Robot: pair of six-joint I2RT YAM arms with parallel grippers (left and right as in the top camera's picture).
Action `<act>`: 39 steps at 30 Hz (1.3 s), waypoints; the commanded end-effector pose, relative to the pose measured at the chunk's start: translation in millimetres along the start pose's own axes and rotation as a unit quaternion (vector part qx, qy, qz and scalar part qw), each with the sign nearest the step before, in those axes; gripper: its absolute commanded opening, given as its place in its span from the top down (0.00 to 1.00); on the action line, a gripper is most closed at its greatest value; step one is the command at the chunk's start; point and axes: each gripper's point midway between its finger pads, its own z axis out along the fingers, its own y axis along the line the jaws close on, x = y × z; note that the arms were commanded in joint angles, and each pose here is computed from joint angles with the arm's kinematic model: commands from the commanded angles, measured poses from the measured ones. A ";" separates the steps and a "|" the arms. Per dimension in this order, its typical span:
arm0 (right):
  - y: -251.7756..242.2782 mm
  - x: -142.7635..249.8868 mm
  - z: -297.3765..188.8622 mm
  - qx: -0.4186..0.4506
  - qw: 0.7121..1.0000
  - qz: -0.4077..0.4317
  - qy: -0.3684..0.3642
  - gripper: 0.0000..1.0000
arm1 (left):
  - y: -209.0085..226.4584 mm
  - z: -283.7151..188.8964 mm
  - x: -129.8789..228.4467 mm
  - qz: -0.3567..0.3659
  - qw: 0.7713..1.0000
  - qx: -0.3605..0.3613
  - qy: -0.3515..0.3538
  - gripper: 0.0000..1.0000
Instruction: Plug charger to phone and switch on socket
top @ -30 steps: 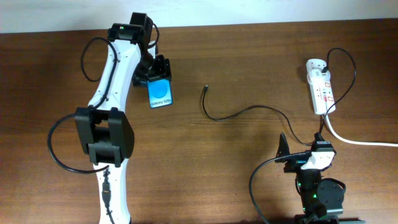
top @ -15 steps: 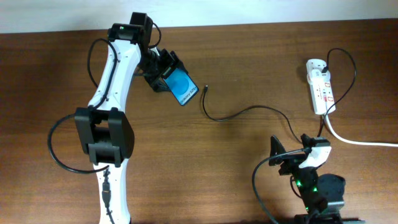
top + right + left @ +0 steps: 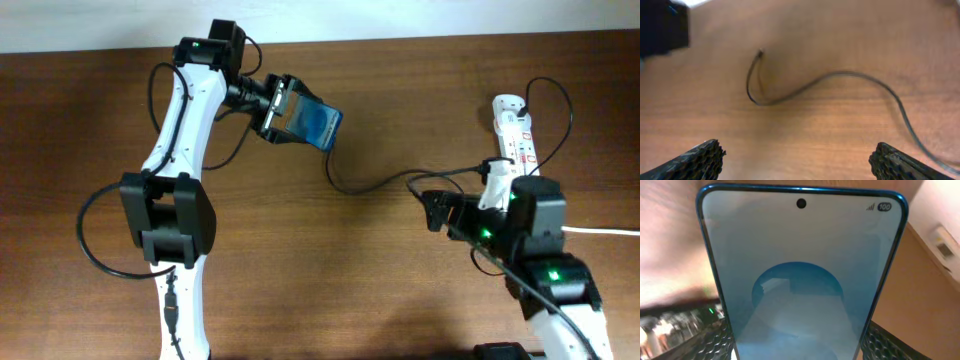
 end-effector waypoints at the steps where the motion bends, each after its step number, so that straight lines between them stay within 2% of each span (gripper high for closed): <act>1: 2.7 2.3 10.0 -0.009 1.000 0.007 0.023 0.02 | -23.0 -9.9 34.0 -0.018 0.994 0.055 0.091 1.00; 4: 3.2 15.4 24.0 -0.023 0.998 0.019 0.064 0.02 | -24.6 -10.6 37.4 -0.050 0.992 0.057 0.103 1.00; 8: 2.7 28.6 38.7 -0.035 0.993 0.034 0.104 0.02 | -23.2 -9.9 34.7 -0.049 0.993 0.053 0.094 1.00; 10: 9.5 31.9 42.8 -0.059 0.991 0.039 0.117 0.02 | -16.6 -6.2 22.8 -0.047 0.997 0.035 0.056 1.00; 12: 29.5 28.0 45.3 -0.121 0.985 0.038 0.119 0.01 | -1.2 -1.3 -1.0 -0.040 0.999 -0.008 -0.022 1.00; 14: 34.3 18.3 47.8 -0.130 0.983 0.076 0.107 0.00 | 12.4 0.6 -15.1 -0.045 0.995 -0.045 -0.075 1.00; 16: 39.5 -0.1 51.5 -0.140 0.980 0.117 0.078 0.04 | 23.6 3.0 -16.5 -0.068 0.991 -0.072 -0.095 1.00; 21: 77.6 -27.5 61.1 -0.180 0.973 0.137 0.039 0.16 | 27.6 15.0 -5.7 -0.076 0.989 -0.090 -0.091 1.00; 26: 119.5 -36.9 86.8 -0.155 0.981 0.100 0.061 0.20 | 33.1 20.4 2.4 -0.086 0.987 -0.105 -0.084 1.00; 30: 151.1 -38.4 110.6 -0.146 0.983 0.077 0.078 0.31 | 39.3 19.4 6.2 -0.100 0.985 -0.116 -0.080 1.00; 33: 158.0 -24.4 124.5 -0.133 0.983 0.085 0.092 0.34 | 39.8 21.0 7.9 -0.099 0.985 -0.118 -0.079 1.00; 39: 160.4 -26.2 128.2 -0.133 0.984 0.084 0.084 0.40 | 41.0 38.8 23.4 -0.076 0.985 -0.136 -0.069 1.00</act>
